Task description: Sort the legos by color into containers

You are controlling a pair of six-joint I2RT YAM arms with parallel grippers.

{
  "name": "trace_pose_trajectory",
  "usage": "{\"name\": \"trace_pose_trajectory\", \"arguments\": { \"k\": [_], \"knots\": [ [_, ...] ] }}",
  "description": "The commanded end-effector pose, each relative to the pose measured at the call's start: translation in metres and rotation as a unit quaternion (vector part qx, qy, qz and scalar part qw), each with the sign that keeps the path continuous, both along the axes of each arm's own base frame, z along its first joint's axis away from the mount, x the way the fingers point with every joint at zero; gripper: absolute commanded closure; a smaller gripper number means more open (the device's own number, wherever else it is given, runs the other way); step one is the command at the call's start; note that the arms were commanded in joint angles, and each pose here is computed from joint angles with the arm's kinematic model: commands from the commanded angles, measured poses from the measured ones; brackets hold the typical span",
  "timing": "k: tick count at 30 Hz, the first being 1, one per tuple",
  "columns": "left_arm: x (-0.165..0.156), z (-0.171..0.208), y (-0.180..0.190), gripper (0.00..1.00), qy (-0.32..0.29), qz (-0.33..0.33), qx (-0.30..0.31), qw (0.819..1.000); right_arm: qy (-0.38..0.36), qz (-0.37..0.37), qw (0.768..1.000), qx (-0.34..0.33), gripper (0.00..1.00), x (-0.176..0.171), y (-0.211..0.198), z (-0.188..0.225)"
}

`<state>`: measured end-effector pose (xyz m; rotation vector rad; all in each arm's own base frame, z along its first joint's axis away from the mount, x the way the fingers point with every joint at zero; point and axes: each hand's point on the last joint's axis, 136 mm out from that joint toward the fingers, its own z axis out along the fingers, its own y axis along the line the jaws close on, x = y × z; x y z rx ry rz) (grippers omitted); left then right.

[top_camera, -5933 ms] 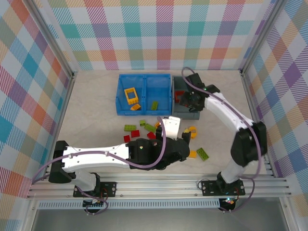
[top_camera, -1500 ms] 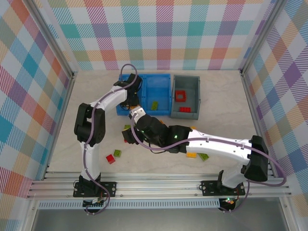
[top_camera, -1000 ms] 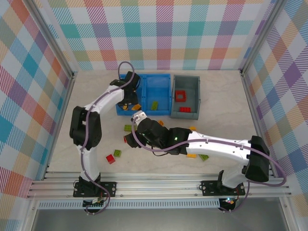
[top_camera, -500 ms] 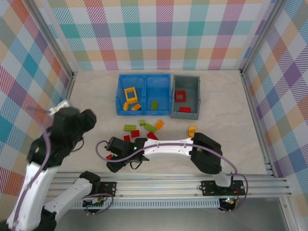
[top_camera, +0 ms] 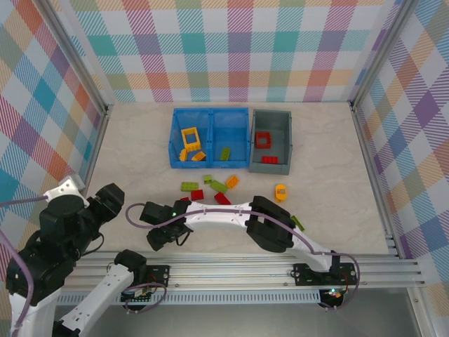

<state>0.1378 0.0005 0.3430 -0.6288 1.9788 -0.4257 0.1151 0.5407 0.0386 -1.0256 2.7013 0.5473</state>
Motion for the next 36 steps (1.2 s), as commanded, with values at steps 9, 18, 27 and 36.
{"name": "trace_pose_trajectory", "arguments": {
  "k": [9,18,27,36],
  "knots": [
    [-0.010,0.001,-0.005,0.43,0.000,-0.023,-0.014,1.000,-0.030,-0.013,0.999,-0.043,0.39,0.019,0.007,-0.015],
    [-0.008,-0.001,-0.015,0.43,0.003,-0.047,-0.018,0.999,-0.051,-0.023,0.998,-0.006,0.64,0.021,0.001,0.023],
    [0.027,0.003,-0.092,0.42,0.025,-0.195,-0.099,0.975,-0.113,-0.129,0.984,0.043,0.66,0.069,-0.114,0.131],
    [0.081,-0.022,-0.203,0.43,0.059,-0.283,-0.057,0.956,-0.118,-0.347,0.930,-0.006,0.64,0.179,-0.323,0.152]
  ]
}}
